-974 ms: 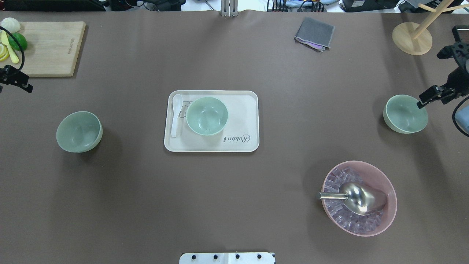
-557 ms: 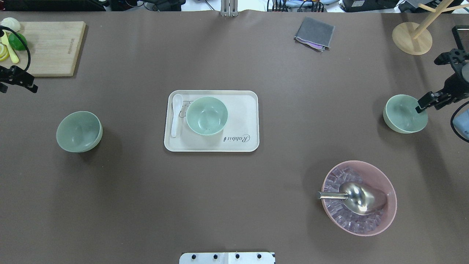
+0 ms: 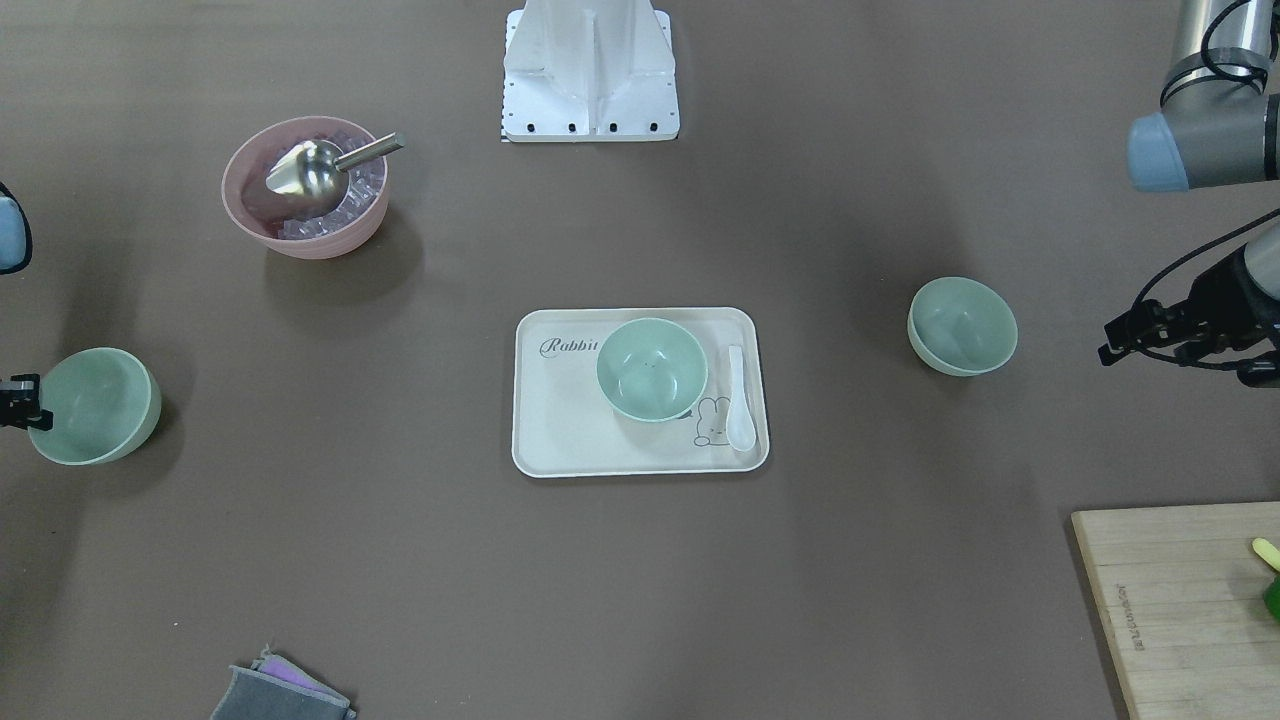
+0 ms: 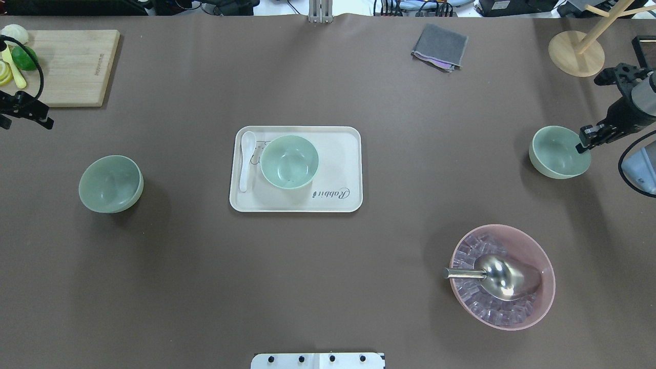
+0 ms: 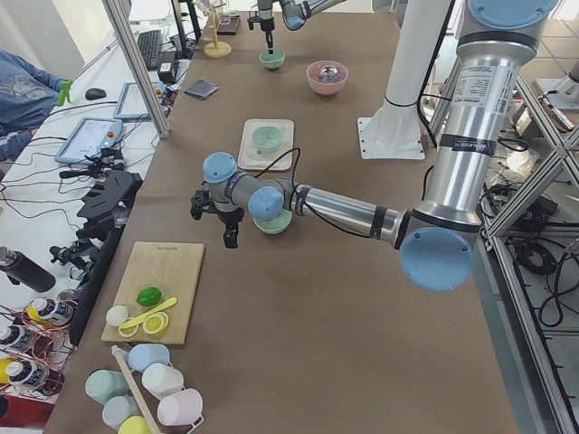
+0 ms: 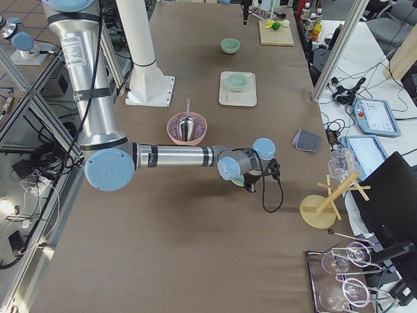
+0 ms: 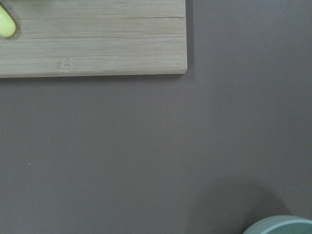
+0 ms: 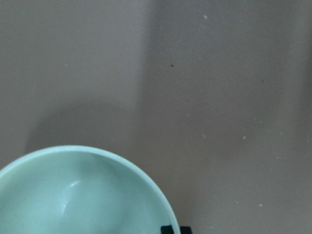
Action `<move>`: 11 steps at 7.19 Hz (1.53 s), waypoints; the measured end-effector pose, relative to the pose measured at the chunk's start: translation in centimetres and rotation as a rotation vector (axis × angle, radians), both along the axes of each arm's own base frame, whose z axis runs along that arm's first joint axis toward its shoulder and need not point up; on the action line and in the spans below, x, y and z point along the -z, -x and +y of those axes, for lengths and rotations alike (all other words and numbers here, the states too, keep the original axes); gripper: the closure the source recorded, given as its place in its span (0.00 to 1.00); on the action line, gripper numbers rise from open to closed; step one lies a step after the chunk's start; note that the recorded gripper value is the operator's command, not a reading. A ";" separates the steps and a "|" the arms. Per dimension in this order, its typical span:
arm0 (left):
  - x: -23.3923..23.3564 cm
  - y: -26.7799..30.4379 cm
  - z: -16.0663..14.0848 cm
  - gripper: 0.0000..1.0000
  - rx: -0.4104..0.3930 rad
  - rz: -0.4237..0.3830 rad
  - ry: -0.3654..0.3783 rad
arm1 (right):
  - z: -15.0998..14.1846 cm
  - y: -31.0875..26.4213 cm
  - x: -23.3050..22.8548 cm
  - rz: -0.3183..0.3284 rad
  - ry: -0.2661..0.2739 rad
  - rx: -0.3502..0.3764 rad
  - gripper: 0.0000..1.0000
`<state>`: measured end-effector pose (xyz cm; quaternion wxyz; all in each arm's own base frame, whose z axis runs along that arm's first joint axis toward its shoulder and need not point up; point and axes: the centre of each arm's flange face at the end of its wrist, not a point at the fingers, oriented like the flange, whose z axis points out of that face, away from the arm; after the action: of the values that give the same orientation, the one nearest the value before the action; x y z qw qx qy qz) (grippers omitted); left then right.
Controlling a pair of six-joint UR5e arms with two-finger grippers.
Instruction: Stack green bowls together
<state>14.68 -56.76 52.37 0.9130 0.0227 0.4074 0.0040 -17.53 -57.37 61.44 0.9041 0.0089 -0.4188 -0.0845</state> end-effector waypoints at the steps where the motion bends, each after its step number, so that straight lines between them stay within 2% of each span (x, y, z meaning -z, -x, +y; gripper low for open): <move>1: 0.4 -0.6 -0.2 0.03 0.009 -0.008 0.004 | -0.6 0.2 2.2 -0.035 0.007 -0.015 1.00; 4: 0.3 -4.9 -0.1 0.05 -0.011 -0.045 0.021 | -2.3 0.1 13.5 -0.149 0.065 -0.099 1.00; 6: -0.2 -8.1 1.2 0.07 -0.066 -0.040 0.012 | -3.5 6.3 22.2 -0.189 0.138 -0.135 1.00; 8: -0.7 -10.4 3.2 0.22 -0.117 -0.009 -0.030 | -3.0 13.1 28.6 -0.190 0.171 -0.164 1.00; 9: -0.9 -11.2 3.8 0.37 -0.133 -0.004 -0.035 | -2.4 16.2 31.2 -0.186 0.181 -0.185 1.00; 10: -1.3 -11.6 4.4 0.60 -0.143 -0.004 -0.033 | -1.7 18.8 33.7 -0.187 0.187 -0.205 1.00; 11: -1.4 -11.7 4.9 1.00 -0.151 0.000 -0.028 | -1.0 21.0 35.7 -0.190 0.192 -0.219 1.00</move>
<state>26.42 -51.90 53.76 0.9097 0.0047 0.4079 0.0784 -38.54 -58.42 25.74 0.8610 -0.0239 -0.5050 0.0560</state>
